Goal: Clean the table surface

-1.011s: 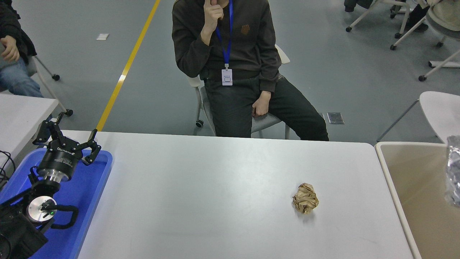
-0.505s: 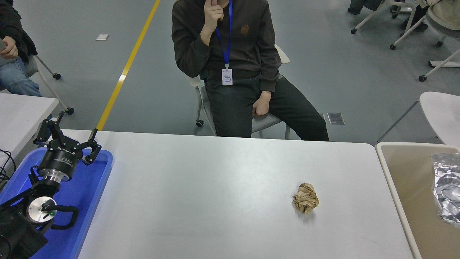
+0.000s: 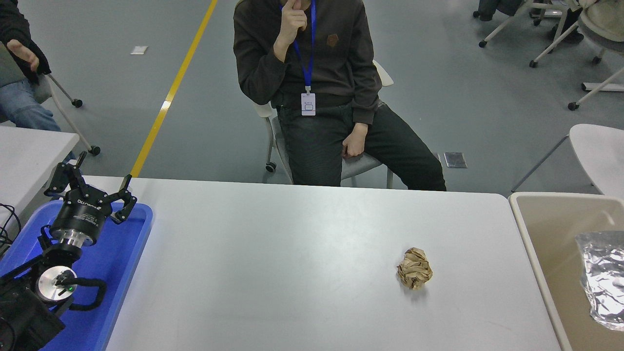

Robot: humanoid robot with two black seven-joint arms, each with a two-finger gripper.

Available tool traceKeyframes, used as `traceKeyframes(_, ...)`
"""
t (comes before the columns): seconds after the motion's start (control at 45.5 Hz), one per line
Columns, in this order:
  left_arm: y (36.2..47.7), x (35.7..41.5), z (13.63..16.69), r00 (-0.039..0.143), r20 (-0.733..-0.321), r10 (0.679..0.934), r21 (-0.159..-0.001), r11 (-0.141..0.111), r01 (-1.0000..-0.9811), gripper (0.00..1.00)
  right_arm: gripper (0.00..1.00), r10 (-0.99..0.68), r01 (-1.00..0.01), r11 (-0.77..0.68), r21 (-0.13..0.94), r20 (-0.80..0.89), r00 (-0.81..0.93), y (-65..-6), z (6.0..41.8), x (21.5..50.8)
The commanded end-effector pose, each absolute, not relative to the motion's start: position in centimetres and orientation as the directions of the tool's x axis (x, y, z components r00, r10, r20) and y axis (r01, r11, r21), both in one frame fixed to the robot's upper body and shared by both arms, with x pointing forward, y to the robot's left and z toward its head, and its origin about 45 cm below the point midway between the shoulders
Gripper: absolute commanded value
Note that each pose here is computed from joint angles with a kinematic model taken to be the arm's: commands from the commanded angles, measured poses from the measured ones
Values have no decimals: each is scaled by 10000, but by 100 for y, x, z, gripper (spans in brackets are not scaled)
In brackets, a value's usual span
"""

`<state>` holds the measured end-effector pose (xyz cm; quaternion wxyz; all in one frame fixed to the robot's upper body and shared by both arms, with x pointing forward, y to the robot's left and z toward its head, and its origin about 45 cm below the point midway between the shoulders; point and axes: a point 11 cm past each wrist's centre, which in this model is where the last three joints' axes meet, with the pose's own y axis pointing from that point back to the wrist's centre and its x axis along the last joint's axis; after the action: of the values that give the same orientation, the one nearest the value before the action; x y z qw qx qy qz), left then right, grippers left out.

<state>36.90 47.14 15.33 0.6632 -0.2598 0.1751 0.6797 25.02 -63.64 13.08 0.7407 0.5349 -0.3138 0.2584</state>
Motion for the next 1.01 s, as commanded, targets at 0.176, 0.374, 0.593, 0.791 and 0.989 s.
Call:
traceKeyframes(0.176,4714,3690,1533,146,-5854,8106,-1065,-591,-9926,100,0,272,-7198,3628,5918,7653,6430,-6302,1206,2564)
traceKeyframes(0.374,4714,3690,1533,146,-5854,8106,-1065,-591,-9926,100,0,173,-7463,3440,5699,7908,6118,-6192,1156,2649)
traceKeyframes(0.593,4714,3690,1533,146,-5854,8106,-1065,-591,-9926,100,0,129,-7461,3604,5599,7968,6042,-6174,1146,2682)
traceKeyframes(0.791,4714,3690,1533,146,-5854,8106,-1065,-591,-9926,100,37,153,-7543,3606,5486,8051,5929,-6166,1196,2752)
traceKeyframes(0.989,4714,3690,1533,146,-5854,8106,-1065,-591,-9926,100,99,746,-7551,3472,5561,7863,6134,-6151,1247,2826)
